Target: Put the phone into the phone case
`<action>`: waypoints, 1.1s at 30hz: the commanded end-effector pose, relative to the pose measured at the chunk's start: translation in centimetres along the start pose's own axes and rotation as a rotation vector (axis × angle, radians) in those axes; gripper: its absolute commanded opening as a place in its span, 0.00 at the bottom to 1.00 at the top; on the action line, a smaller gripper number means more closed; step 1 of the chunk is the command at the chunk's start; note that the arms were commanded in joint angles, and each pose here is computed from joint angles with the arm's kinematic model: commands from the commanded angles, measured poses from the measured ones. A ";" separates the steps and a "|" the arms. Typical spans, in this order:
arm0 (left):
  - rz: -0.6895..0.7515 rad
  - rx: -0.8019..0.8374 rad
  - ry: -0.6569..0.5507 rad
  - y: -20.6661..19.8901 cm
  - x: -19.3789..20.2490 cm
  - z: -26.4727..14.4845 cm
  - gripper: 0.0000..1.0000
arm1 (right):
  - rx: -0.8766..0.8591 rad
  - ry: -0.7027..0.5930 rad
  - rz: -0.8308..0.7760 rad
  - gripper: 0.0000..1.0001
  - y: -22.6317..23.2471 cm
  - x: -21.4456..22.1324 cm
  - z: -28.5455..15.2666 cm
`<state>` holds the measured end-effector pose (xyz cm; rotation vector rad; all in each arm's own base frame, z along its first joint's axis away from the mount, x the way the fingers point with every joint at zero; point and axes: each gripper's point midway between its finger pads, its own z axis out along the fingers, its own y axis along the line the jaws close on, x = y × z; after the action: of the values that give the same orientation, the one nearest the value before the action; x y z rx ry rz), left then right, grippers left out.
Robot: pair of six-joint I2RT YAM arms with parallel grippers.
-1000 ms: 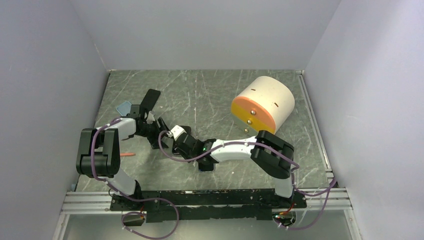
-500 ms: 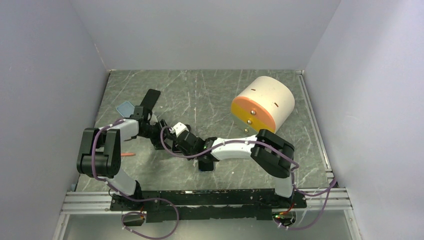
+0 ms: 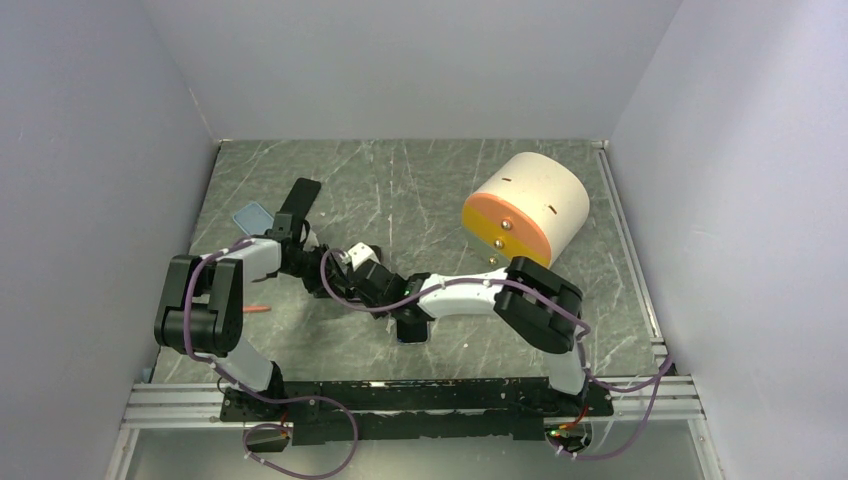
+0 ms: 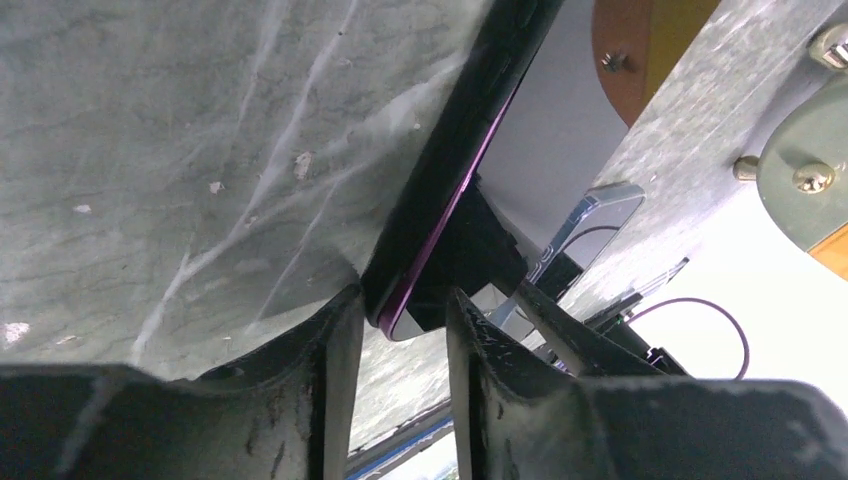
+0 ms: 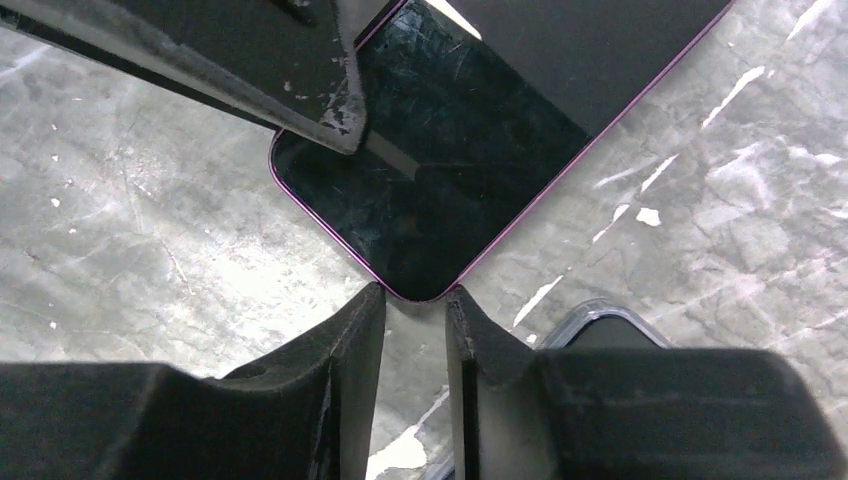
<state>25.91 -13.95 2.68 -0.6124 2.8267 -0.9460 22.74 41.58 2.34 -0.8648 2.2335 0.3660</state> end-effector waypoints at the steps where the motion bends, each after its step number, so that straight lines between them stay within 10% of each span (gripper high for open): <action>1: 0.026 0.026 -0.011 -1.5 -0.3 -0.2 0.35 | -0.041 -0.120 0.075 0.35 0.8 -4.8 -1.9; 11: 0.039 -0.010 -0.149 -3.0 -2.8 -3.5 0.57 | -0.111 -0.203 0.283 0.46 -2.6 -7.9 -6.3; 20: -0.010 0.074 -0.151 -3.9 -5.7 -2.7 0.55 | -0.159 -0.165 0.421 0.49 -3.0 -9.7 -4.6; 33: -0.029 0.060 -0.055 -1.8 -4.9 0.3 0.59 | -0.187 -0.110 0.556 0.92 -2.7 -7.7 -1.4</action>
<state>30.59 -13.32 3.00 -0.7269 2.7657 -0.9805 27.43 41.29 7.88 -0.3350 2.3649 0.7721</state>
